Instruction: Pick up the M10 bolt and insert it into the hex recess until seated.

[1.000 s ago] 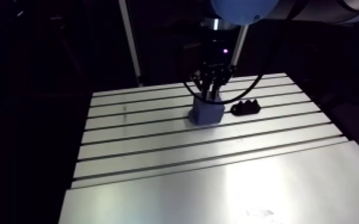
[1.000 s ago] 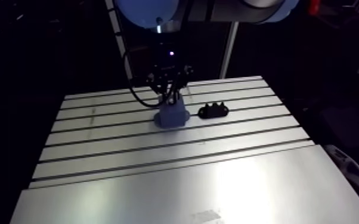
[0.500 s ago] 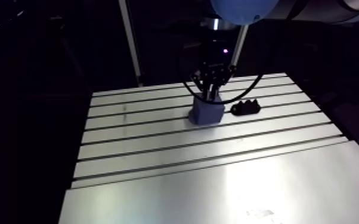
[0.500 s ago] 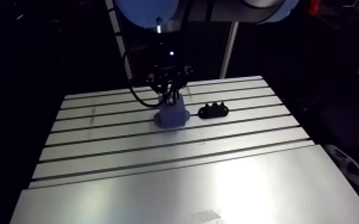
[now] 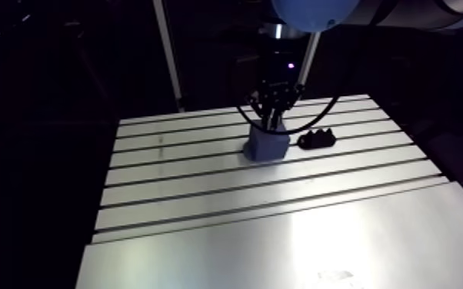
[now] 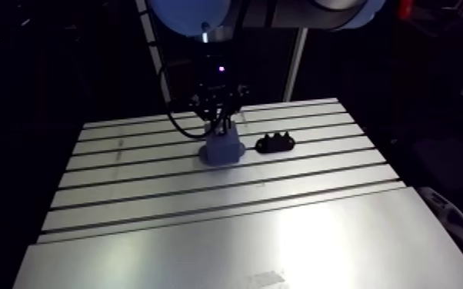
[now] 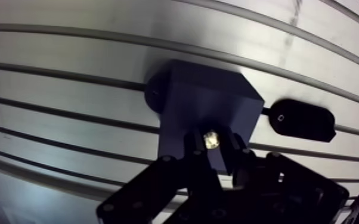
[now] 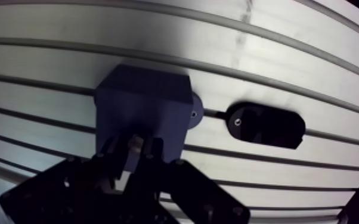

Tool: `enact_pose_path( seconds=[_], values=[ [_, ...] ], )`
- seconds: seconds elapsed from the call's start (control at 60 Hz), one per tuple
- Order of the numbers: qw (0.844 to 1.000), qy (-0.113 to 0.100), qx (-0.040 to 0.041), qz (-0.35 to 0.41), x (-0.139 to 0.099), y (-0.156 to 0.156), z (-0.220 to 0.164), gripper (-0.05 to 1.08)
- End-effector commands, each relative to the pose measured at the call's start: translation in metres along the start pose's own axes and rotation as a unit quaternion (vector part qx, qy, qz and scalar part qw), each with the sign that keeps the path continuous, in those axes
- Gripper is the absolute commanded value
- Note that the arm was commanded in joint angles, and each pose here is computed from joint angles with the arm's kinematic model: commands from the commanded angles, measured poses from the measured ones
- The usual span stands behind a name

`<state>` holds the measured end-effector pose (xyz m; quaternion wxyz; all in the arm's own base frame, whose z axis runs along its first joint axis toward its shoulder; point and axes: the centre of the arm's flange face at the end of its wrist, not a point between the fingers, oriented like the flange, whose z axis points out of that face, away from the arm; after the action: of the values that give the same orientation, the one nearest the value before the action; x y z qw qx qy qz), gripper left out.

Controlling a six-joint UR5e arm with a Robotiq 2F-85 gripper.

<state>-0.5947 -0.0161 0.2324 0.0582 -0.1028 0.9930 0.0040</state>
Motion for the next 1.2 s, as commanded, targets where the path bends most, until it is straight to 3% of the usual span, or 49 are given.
enact_pose_path(
  seconds=[0.017, 0.317, 1.2],
  values=[
    [1.0, -0.001, 0.0, -0.001, -0.0003, 0.0, 0.0003, 0.74],
    [1.0, 0.0, -0.0041, -0.017, -0.0005, -0.0003, -0.0017, 0.74],
    [0.983, -0.002, 0.0017, -0.184, -0.0041, -0.0077, 0.0003, 0.74]
  ],
)
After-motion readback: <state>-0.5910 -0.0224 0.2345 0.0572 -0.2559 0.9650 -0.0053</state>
